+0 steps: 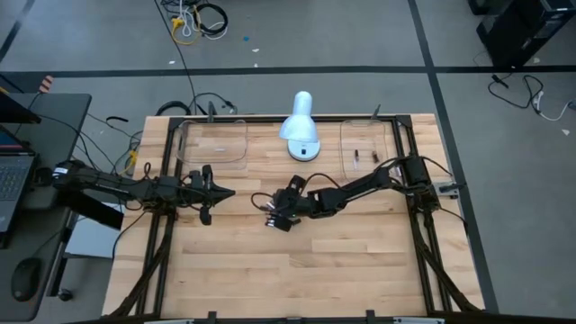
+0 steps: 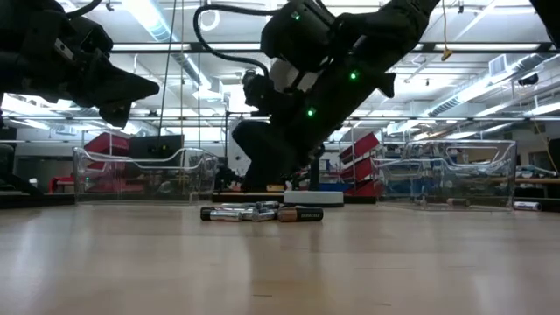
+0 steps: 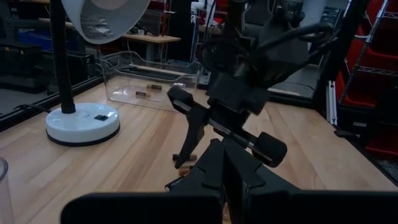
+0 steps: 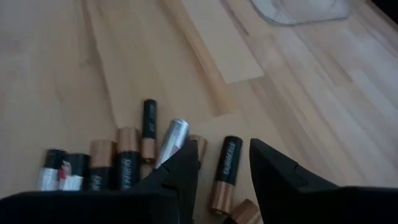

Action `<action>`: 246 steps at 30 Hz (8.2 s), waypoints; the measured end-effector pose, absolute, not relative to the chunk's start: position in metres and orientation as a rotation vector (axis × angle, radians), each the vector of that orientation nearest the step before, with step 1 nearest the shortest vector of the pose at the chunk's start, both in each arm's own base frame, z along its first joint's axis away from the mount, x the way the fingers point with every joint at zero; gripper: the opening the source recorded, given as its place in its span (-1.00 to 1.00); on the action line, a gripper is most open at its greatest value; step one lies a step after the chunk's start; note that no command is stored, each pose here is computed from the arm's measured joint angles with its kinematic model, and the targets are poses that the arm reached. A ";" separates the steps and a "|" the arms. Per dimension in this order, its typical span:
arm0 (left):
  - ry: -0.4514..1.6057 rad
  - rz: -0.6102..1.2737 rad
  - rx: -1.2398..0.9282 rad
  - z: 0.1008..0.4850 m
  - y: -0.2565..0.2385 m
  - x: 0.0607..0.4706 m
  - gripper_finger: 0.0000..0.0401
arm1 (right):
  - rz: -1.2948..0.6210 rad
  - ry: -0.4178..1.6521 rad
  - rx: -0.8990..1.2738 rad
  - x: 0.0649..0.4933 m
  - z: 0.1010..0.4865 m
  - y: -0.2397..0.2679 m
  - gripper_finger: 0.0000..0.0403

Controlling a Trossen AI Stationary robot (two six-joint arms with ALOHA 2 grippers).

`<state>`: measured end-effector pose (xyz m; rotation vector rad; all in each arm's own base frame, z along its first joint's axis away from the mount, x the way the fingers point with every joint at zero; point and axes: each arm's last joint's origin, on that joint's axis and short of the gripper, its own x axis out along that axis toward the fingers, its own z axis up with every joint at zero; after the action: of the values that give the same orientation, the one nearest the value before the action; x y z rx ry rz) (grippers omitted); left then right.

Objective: Sort batteries
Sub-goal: Put the black battery in the transparent bin

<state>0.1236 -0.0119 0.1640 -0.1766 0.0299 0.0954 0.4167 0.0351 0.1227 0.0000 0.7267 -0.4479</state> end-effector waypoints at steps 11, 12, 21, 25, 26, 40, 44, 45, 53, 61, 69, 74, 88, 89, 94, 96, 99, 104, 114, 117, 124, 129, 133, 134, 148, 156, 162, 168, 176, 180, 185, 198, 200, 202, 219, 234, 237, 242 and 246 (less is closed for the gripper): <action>0.029 0.106 -0.176 0.164 -0.012 0.124 -0.99 | -0.466 0.768 -0.022 0.415 0.113 0.034 -0.27; 0.029 0.106 -0.176 0.164 -0.012 0.124 -0.99 | -0.466 0.771 -0.023 0.415 0.112 0.034 -0.27; 0.033 0.107 -0.175 0.164 -0.012 0.124 -0.99 | -0.465 0.794 -0.019 0.413 0.111 0.033 -0.28; 0.033 0.107 -0.175 0.164 -0.012 0.124 -0.99 | -0.453 0.805 0.019 0.413 0.110 0.031 -0.28; 0.033 0.107 -0.175 0.164 -0.012 0.124 -0.99 | -0.451 0.809 0.026 0.413 0.110 0.030 -0.28; 0.041 0.108 -0.173 0.163 -0.012 0.124 -0.99 | -0.428 0.847 0.071 0.411 0.108 0.022 -0.40; 0.042 0.108 -0.173 0.163 -0.012 0.124 -0.99 | -0.426 0.849 0.071 0.411 0.108 0.022 -0.50; 0.042 0.108 -0.173 0.163 -0.012 0.124 -0.99 | -0.425 0.850 0.071 0.411 0.108 0.022 -0.53; 0.042 0.108 -0.173 0.163 -0.012 0.124 -0.99 | -0.411 0.855 0.077 0.411 0.108 0.022 -0.76; 0.042 0.108 -0.173 0.163 -0.012 0.124 -0.99 | -0.406 0.846 0.072 0.412 0.109 0.022 -0.79; 0.042 0.108 -0.173 0.163 -0.012 0.124 -0.99 | -0.404 0.834 0.057 0.412 0.113 0.023 -0.79; 0.042 0.108 -0.173 0.163 -0.012 0.124 -0.99 | -0.400 0.811 0.051 0.412 0.121 0.023 -0.79; 0.042 0.107 -0.173 0.163 -0.012 0.124 -0.99 | -0.373 0.735 0.020 0.407 0.159 0.030 -0.79; 0.042 0.107 -0.173 0.163 -0.012 0.124 -0.99 | -0.370 0.733 0.019 0.406 0.162 0.031 -0.79; 0.042 0.107 -0.173 0.163 -0.012 0.124 -0.99 | -0.348 0.708 0.014 0.401 0.178 0.038 -0.79; 0.042 0.107 -0.173 0.163 -0.012 0.124 -0.99 | -0.339 0.698 0.013 0.399 0.185 0.041 -0.79; 0.042 0.107 -0.173 0.163 -0.012 0.124 -0.99 | -0.325 0.682 0.014 0.394 0.197 0.046 -0.79; 0.043 0.107 -0.173 0.163 -0.012 0.124 -0.99 | -0.304 0.649 0.017 0.384 0.219 0.052 -0.79; 0.049 0.107 -0.172 0.162 -0.012 0.124 -0.99 | -0.324 0.576 0.009 0.358 0.263 0.063 -0.79; 0.049 0.107 -0.172 0.162 -0.012 0.124 -0.99 | -0.344 0.562 0.014 0.348 0.275 0.066 -0.79; 0.049 0.108 -0.172 0.162 -0.012 0.124 -0.99 | -0.358 0.534 0.058 0.324 0.300 0.069 -0.79; 0.052 0.108 -0.167 0.162 -0.012 0.123 -0.99 | -0.356 0.517 0.123 0.307 0.315 0.072 -0.79; 0.080 0.109 -0.143 0.159 -0.012 0.123 -0.99 | -0.359 0.524 0.193 0.290 0.324 0.075 -0.79; 0.084 0.110 -0.142 0.159 -0.012 0.123 -0.99 | -0.363 0.535 0.206 0.286 0.326 0.075 -0.79; 0.095 0.110 -0.140 0.158 -0.012 0.123 -0.99 | -0.705 0.773 0.373 0.214 0.326 0.051 -0.79; 0.092 0.110 -0.144 0.158 -0.012 0.123 -0.99 | -1.097 0.821 0.509 0.195 0.318 0.016 -0.79; 0.083 0.110 -0.148 0.159 -0.012 0.123 -0.99 | -1.237 0.823 0.541 0.193 0.318 -0.017 -0.79; 0.058 0.108 -0.173 0.161 -0.012 0.123 -0.99 | -1.293 0.882 0.497 0.190 0.308 -0.047 -0.80; 0.057 0.108 -0.181 0.161 -0.012 0.123 -0.99 | -1.212 0.903 0.558 0.197 0.268 -0.081 -0.80; 0.042 0.107 -0.184 0.163 -0.012 0.124 -0.99 | -1.184 0.872 0.608 0.196 0.244 -0.098 -0.80; 0.042 0.108 -0.203 0.163 -0.012 0.124 -0.99 | -1.151 0.823 0.691 0.189 0.214 -0.116 -0.80; 0.044 0.108 -0.203 0.162 -0.012 0.124 -0.99 | -1.141 0.734 0.754 0.178 0.186 -0.129 -0.78; 0.044 0.108 -0.203 0.162 -0.012 0.124 -0.99 | -1.141 0.732 0.750 0.178 0.186 -0.129 -0.77; 0.044 0.108 -0.203 0.162 -0.012 0.124 -0.99 | -1.140 0.733 0.749 0.178 0.186 -0.129 -0.77; 0.045 0.108 -0.203 0.162 -0.012 0.124 -0.99 | -1.126 0.736 0.732 0.179 0.187 -0.128 -0.63; 0.045 0.108 -0.210 0.162 -0.012 0.124 -0.99 | -0.641 0.557 0.480 0.208 0.230 -0.052 -0.75; 0.045 0.108 -0.210 0.162 -0.012 0.124 -0.99 | -0.503 0.575 0.400 0.216 0.230 -0.027 -0.77; 0.043 0.110 -0.208 0.162 -0.012 0.124 -0.99 | -0.343 0.629 0.309 0.225 0.222 0.009 -0.83; 0.040 0.113 -0.207 0.163 -0.011 0.124 -0.99 | -0.336 0.678 0.280 0.230 0.210 0.026 -0.91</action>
<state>0.1236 -0.0114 0.1627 -0.2065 0.0399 0.1132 0.2300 0.0260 0.2100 0.2801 0.6776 -0.3364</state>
